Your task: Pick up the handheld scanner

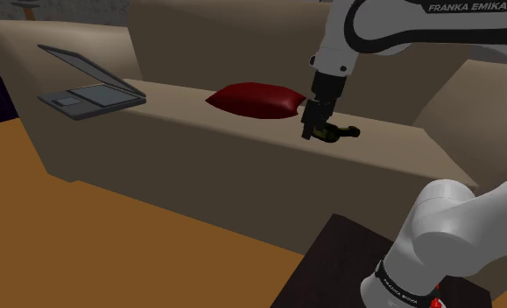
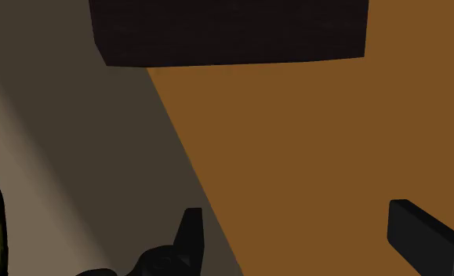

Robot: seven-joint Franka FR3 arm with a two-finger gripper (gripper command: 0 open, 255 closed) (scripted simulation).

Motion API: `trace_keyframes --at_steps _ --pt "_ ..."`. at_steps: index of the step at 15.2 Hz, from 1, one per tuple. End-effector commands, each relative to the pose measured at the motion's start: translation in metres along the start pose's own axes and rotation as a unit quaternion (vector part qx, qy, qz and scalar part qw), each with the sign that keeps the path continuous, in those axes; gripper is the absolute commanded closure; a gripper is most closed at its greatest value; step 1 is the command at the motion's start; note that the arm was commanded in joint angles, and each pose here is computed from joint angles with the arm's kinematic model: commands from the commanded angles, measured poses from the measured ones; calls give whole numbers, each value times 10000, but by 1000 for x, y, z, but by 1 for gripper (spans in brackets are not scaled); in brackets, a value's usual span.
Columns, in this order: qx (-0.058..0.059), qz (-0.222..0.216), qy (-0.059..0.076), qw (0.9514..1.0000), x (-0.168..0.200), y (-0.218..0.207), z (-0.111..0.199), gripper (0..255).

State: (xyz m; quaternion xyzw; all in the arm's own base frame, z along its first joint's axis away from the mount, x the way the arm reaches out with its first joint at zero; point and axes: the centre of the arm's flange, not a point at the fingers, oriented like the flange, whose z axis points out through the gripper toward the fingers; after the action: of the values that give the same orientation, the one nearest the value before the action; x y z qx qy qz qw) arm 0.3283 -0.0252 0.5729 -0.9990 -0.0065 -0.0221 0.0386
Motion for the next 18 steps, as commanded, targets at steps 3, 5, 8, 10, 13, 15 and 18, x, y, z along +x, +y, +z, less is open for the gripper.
trace_keyframes --at_steps 3,5,8,10,13,15,18 --pt "79 -18 -95 9999 8 28 0 0" --pt "158 -37 -190 9997 16 57 0 0" --pt "276 -64 -332 9990 28 99 1 0" --pt "355 -83 -427 9984 36 127 3 0" --pt "473 -110 -569 9972 48 170 7 0" --pt "552 -129 -663 9962 57 198 10 0" --pt "670 -156 -805 9944 69 240 16 0"
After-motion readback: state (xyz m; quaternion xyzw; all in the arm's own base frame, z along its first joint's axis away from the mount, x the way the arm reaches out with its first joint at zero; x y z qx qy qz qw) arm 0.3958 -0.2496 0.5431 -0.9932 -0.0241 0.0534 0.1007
